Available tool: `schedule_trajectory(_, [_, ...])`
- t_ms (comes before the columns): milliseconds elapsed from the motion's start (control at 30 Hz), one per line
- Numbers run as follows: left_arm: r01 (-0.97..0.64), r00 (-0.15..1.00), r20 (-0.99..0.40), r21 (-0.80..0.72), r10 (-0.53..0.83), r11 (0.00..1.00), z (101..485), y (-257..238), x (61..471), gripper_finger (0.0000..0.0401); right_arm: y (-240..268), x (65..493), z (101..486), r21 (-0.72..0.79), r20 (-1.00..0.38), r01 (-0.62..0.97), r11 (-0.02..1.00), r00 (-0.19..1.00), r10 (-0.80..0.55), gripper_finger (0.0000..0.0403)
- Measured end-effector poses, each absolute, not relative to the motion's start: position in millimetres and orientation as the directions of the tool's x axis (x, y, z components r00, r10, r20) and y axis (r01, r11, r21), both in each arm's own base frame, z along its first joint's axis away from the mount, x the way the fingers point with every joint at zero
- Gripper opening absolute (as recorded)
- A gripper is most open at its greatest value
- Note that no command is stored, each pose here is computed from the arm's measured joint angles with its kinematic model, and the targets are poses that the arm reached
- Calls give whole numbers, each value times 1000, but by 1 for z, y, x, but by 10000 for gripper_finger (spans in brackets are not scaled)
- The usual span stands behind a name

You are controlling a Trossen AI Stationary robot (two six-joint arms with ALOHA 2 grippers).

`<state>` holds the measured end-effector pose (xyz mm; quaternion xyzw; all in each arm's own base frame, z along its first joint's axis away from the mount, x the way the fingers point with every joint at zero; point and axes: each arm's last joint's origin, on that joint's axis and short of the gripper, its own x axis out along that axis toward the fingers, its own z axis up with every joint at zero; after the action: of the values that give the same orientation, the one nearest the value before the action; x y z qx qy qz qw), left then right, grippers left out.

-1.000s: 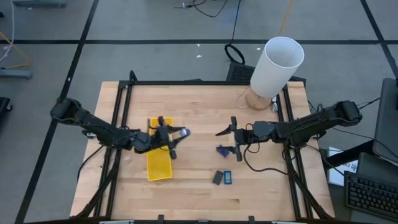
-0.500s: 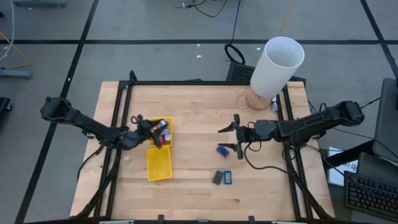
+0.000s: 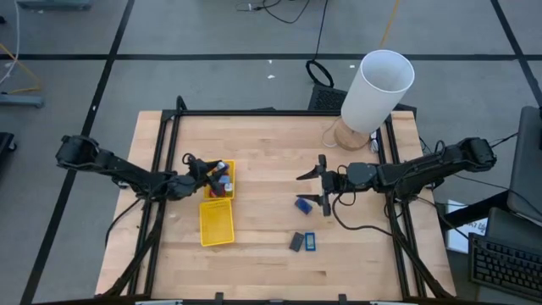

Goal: Pick & Place Office items
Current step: Put the blue charger adapter into the top yellow bin, then put the top blue digital timer into the bottom yellow bin

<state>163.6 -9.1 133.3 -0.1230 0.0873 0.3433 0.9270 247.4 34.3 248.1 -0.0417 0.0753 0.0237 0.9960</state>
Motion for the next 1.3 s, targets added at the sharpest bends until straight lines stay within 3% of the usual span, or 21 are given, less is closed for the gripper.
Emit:
schedule_trajectory(233, [-687, 724, -267, -196, 636, 700, 129, -5, 165, 208, 34, 247, 248, -79, -152, -54, 995, 988, 41, 235])
schedule_trajectory(467, [-690, 723, -268, -216, 637, 691, 128, -4, 165, 232, 34, 247, 248, -79, -152, -56, 995, 987, 43, 233])
schedule_trajectory(667, [-675, 737, -274, -246, 618, 696, 128, -5, 165, 225, 34, 247, 248, -79, -152, -56, 995, 987, 44, 231])
schedule_trajectory(933, [-526, 848, -268, -330, 457, 784, 133, -10, 170, 197, 34, 247, 248, -79, -152, -56, 995, 987, 44, 229])
schedule_trajectory(1300, [-501, 864, -252, -345, 436, 794, 135, -11, 171, 158, 34, 247, 247, -80, -163, -57, 995, 986, 43, 230])
